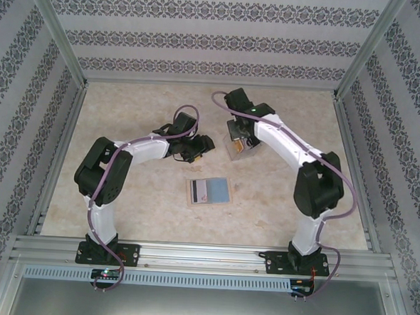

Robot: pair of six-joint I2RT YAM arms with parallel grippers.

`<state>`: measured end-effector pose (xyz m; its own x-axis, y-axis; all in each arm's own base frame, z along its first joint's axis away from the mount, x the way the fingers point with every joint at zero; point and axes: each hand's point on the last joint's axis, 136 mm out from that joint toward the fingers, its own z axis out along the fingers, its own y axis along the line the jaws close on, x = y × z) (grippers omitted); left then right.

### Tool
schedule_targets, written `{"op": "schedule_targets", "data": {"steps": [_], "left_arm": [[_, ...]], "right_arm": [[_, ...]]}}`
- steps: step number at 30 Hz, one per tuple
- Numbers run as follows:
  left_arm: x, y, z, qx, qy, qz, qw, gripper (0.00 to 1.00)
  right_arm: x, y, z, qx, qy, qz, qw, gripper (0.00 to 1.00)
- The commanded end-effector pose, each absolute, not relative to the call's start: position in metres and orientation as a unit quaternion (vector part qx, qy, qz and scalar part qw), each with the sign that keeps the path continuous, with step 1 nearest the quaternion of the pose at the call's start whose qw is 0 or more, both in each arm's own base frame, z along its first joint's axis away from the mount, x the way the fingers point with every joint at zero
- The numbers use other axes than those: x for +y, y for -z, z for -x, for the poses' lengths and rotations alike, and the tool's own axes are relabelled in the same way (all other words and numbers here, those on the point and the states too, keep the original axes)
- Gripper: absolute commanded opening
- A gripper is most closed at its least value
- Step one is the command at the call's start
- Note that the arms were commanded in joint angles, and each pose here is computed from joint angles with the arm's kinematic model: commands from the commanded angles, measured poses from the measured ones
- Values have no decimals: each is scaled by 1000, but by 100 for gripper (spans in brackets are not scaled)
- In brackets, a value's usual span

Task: Put the credit cards into the card holder
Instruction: Pick up the credit card from the storage box, then insert the credit card into the card slot.

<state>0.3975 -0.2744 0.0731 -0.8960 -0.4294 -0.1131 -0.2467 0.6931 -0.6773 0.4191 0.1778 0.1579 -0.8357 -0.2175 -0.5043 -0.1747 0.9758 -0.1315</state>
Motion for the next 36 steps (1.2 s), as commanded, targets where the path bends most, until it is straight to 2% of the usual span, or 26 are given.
{"op": "schedule_targets", "data": {"steps": [1,5,11,17,21,27,36], "left_arm": [[-273,-105,-407,893,380,177,165,59],[-274,-123,-408,878,410,172,177,61],[-287,-152,-412,832,500,165,172,66],[-304,-175,-415,799,563,147,153,68],[-313,-181,-415,788,586,135,134,67],[-316,-180,-412,785,594,130,124,57],[-317,-192,-407,779,603,108,131,32]], "right_arm": [[178,-180,-411,957,-37,38,285,1],[181,-193,-401,940,-189,-58,280,1],[192,-202,-391,885,-373,-137,244,1],[207,-196,-382,854,-457,-160,190,1],[208,-193,-381,850,-466,-162,185,1],[214,-193,-380,842,-487,-157,173,1],[221,-189,-376,843,-497,-135,155,1]]}}
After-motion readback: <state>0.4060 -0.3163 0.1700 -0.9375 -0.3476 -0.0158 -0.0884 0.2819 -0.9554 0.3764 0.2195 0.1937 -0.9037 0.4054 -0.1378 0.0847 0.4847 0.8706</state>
